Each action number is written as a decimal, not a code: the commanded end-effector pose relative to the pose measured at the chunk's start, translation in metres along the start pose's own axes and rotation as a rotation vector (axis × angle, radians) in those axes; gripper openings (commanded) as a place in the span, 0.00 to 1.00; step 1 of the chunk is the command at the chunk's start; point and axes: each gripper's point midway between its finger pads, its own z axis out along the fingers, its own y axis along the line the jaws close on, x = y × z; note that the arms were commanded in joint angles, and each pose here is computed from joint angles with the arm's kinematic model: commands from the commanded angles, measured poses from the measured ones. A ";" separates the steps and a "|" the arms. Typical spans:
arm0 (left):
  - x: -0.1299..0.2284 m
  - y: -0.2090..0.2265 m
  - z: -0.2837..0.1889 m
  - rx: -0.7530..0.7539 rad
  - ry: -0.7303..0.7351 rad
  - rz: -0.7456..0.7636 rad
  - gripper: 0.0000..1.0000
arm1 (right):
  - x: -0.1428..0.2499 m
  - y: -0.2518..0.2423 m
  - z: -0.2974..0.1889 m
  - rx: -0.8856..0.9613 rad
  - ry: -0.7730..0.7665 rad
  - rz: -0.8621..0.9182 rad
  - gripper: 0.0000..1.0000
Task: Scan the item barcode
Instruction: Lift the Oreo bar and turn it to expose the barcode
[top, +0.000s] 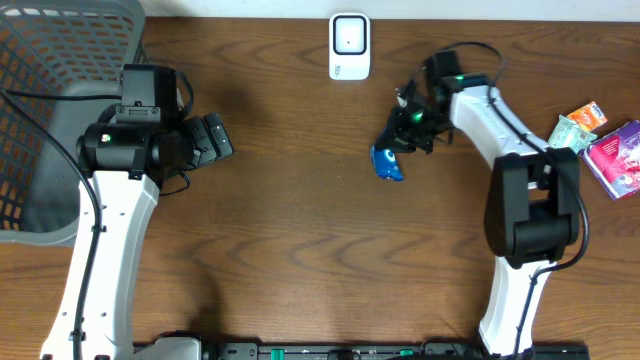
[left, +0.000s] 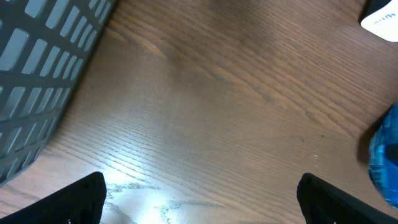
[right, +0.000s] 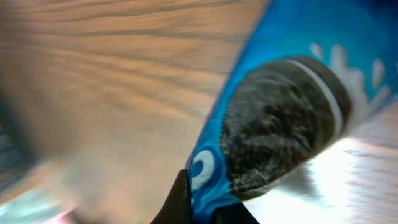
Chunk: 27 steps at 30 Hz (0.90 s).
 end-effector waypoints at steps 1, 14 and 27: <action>-0.002 0.002 0.000 -0.012 -0.006 -0.004 0.98 | -0.011 -0.021 -0.003 0.286 -0.101 -0.093 0.01; -0.002 0.002 0.000 -0.012 -0.006 -0.004 0.98 | -0.008 -0.022 0.001 0.469 -0.186 -0.008 0.80; -0.002 0.002 0.000 -0.012 -0.006 -0.004 0.98 | -0.019 -0.030 0.021 0.427 -0.285 0.073 0.67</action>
